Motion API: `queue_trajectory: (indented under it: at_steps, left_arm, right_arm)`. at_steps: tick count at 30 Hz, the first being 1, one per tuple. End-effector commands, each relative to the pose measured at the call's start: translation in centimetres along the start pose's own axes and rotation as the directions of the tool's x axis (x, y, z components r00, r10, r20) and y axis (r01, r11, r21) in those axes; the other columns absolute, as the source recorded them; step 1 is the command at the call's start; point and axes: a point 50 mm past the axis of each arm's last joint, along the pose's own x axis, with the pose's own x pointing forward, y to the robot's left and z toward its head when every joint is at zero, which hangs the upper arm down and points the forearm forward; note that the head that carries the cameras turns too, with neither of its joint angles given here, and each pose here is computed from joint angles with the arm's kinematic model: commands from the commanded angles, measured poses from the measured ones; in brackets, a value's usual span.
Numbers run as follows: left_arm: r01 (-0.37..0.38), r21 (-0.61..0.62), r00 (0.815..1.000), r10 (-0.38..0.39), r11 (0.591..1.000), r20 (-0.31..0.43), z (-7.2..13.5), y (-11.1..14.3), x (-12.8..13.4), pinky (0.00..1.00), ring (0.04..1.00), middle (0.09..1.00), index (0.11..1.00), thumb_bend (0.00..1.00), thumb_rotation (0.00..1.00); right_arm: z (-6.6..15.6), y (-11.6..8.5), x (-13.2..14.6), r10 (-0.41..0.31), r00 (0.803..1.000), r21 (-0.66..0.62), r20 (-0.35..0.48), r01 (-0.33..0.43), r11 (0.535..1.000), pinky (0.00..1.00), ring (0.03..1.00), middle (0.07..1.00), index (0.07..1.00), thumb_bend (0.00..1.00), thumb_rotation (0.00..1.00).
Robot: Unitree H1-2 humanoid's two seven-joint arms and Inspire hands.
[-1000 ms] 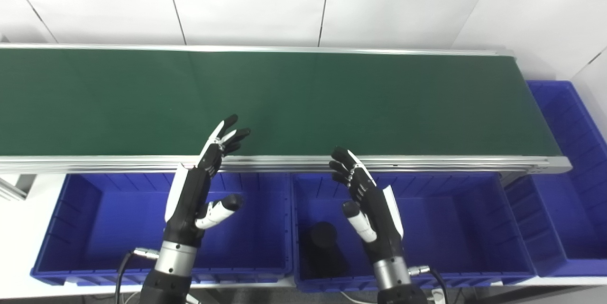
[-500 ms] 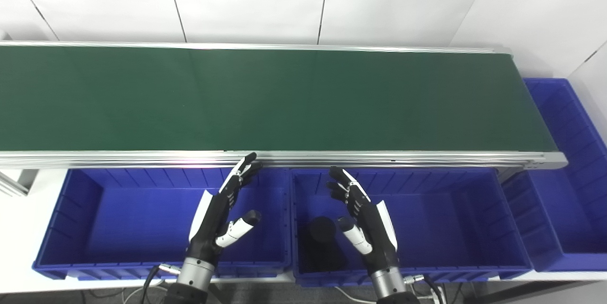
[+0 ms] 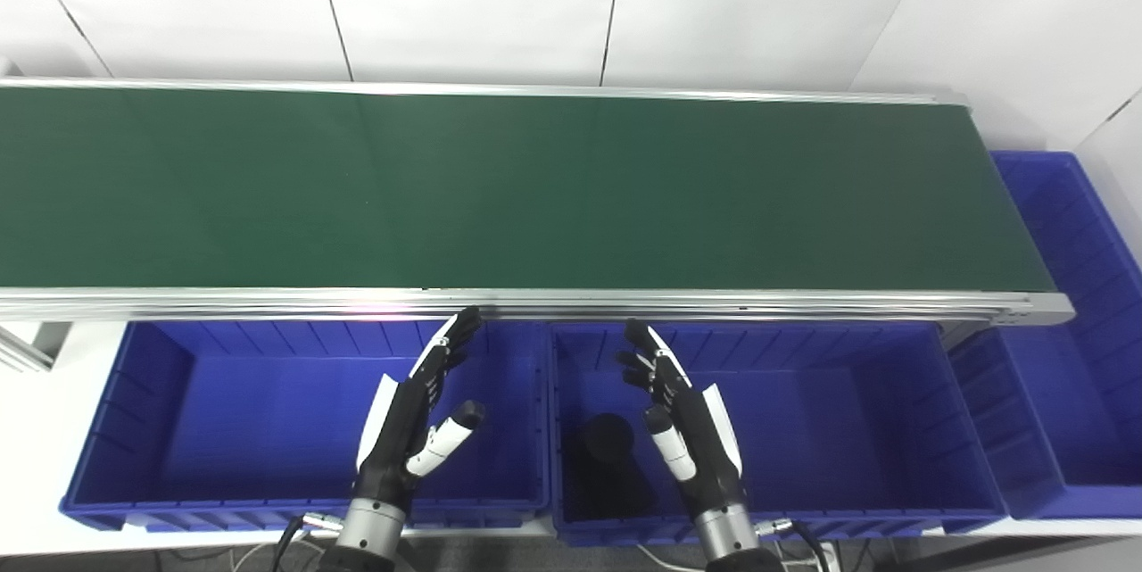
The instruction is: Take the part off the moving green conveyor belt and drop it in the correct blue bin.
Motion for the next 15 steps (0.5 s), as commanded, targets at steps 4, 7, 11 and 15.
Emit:
queue_trajectory:
  at_steps: [4,7,11,15]
  left_arm:
    - [-0.007,0.004,0.998,0.007,1.0,0.065,0.7,0.2,0.4,0.92,0.925,0.912,0.912,0.84,0.87]
    - [-0.006,0.004,0.998,0.005,1.0,0.068,0.7,0.1,0.4,0.91,0.92,0.907,0.911,0.83,0.86]
    - [-0.002,-0.003,0.998,0.002,1.0,0.062,0.5,0.2,0.5,0.92,0.928,0.908,0.906,0.84,0.84]
    - [-0.006,0.001,0.998,0.006,1.0,0.063,0.5,0.1,0.7,0.92,0.924,0.902,0.904,0.84,0.84]
  right_arm:
    - [0.5,0.6,0.0,-0.005,0.998,0.018,0.068,0.004,1.0,0.85,0.876,0.928,0.935,0.98,0.97]
    - [0.2,0.9,0.0,0.005,0.998,0.016,0.059,-0.006,1.0,0.85,0.88,0.921,0.932,0.99,0.97]
    - [-0.2,1.3,0.1,0.012,0.999,0.02,0.046,-0.013,1.0,0.85,0.88,0.924,0.928,0.98,0.97]
    - [-0.4,1.6,0.2,0.017,0.999,0.026,0.038,-0.018,0.999,0.85,0.881,0.933,0.927,0.97,0.97]
